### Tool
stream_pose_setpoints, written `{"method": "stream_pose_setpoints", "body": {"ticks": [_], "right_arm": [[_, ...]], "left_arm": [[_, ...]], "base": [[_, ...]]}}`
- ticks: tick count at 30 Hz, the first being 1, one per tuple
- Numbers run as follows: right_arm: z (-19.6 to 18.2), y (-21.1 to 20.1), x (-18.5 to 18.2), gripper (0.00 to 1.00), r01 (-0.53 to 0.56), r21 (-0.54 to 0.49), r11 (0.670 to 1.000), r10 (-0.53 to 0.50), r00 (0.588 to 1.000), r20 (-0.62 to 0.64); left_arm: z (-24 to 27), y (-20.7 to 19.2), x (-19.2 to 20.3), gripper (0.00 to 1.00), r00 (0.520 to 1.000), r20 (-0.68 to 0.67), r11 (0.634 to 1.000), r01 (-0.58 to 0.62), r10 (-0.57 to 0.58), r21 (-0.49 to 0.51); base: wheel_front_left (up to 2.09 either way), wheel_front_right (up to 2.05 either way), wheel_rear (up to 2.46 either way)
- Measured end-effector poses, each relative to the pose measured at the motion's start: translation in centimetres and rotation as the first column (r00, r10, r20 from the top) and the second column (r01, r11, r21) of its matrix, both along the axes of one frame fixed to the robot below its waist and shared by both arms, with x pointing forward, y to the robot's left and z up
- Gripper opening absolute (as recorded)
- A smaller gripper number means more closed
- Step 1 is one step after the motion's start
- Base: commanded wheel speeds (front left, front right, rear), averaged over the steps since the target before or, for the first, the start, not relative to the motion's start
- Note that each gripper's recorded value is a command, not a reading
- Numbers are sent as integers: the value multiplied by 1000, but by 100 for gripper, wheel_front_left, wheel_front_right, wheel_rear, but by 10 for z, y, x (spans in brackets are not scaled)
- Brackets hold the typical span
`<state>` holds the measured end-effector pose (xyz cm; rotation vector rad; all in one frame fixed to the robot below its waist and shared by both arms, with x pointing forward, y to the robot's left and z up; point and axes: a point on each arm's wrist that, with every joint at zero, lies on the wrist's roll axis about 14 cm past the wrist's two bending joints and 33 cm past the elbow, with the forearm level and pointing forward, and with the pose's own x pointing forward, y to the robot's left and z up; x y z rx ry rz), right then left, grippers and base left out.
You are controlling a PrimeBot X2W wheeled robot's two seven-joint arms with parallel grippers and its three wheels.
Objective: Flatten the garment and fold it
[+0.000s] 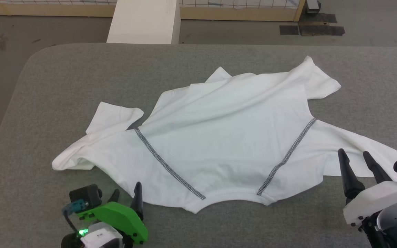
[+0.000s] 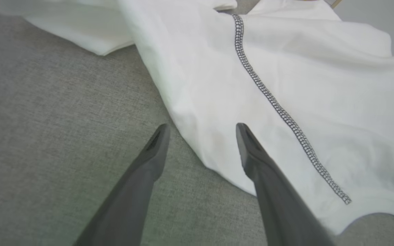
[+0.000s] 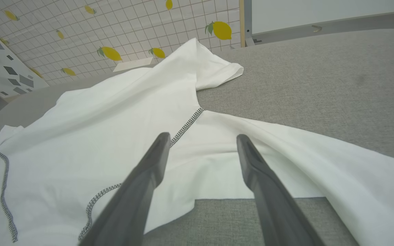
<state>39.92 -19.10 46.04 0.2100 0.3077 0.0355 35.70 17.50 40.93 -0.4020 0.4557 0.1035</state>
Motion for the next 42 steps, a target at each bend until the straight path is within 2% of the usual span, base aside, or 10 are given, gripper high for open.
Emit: {"method": "stream_pose_setpoints", "body": {"ticks": [5,12,13,14,18,22,25,28,35,42], "right_arm": [[-1,-5,-4,100,13,-3,1000,-13,1000,-6],[-4,-13,-11,100,40,-1,999,-40,999,-18],[-6,-15,-12,100,43,-1,999,-43,999,-24],[-8,-16,-14,100,46,-2,999,-47,998,-32],[-19,-19,-21,100,52,-2,999,-52,995,-85],[-30,-14,-25,100,35,10,999,-34,989,-146],[-40,-6,-27,100,8,12,1000,-5,980,-201],[-50,3,-30,100,-40,-27,999,32,966,-257],[-75,22,-38,100,-139,-70,988,102,916,-389],[-83,33,-31,100,-197,-105,975,135,895,-425]], "left_arm": [[-18,-1,2,100,994,-107,999,-10,13,33],[-27,2,10,100,985,-171,998,-11,21,58],[-28,2,11,62,985,-173,998,-12,23,62],[-28,3,12,0,984,-175,998,-11,23,65],[-28,5,15,0,984,-178,998,-13,24,63],[-21,17,17,0,989,-131,995,-65,74,74],[-15,34,17,0,987,-90,988,-125,133,92],[-13,48,14,0,984,-73,981,-156,164,114],[-16,48,11,0,984,-82,983,-152,161,103],[-22,43,11,0,984,-96,986,-143,150,81]], "base": [[0,0,0],[0,0,0],[0,0,0],[0,0,0],[0,0,0],[0,0,0],[0,0,0],[0,0,0],[0,0,0],[0,0,0]]}}
